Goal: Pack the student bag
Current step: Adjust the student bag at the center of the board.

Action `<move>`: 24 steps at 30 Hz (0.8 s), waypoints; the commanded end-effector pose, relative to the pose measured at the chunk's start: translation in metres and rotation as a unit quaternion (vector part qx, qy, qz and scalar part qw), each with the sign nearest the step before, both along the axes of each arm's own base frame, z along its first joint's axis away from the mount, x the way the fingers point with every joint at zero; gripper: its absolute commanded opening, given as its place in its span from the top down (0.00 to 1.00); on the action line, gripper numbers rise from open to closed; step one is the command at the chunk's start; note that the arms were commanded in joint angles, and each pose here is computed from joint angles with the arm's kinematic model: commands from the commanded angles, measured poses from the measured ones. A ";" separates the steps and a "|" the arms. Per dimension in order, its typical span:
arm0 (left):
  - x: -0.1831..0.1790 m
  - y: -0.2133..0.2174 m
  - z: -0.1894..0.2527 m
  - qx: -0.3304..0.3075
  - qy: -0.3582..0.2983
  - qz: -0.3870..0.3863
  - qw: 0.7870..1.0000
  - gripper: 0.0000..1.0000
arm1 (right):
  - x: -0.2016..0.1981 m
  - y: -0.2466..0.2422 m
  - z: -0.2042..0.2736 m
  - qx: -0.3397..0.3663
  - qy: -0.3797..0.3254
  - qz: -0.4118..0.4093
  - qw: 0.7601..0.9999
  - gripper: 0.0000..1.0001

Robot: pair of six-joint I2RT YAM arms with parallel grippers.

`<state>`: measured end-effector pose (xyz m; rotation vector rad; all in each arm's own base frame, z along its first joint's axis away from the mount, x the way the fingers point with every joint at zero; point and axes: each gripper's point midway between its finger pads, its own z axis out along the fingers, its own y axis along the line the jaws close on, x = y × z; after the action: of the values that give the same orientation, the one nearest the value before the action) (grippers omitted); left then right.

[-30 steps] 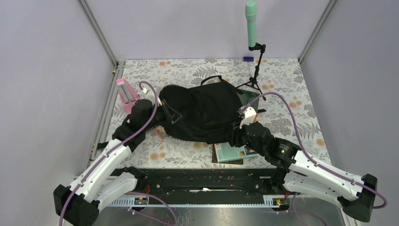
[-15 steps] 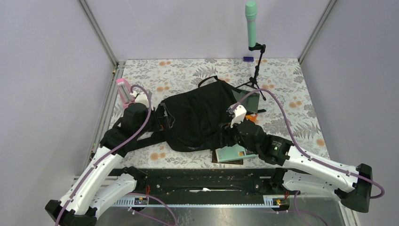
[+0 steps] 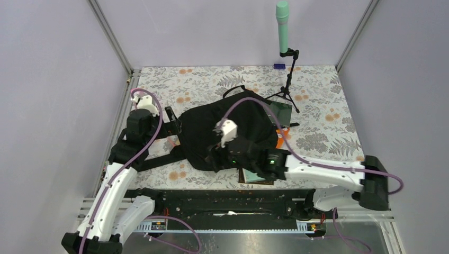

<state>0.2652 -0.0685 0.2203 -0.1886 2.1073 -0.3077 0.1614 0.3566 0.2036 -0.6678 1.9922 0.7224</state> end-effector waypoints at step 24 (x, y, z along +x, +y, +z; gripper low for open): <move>0.000 0.039 0.023 0.014 -0.091 0.073 0.993 0.01 | 0.068 0.109 -0.025 -0.129 -0.090 -0.102 0.982 0.87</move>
<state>0.2595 -0.0314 0.2394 -0.2829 1.9285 -0.2051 0.2163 0.4666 0.1565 -0.6832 2.0247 0.3425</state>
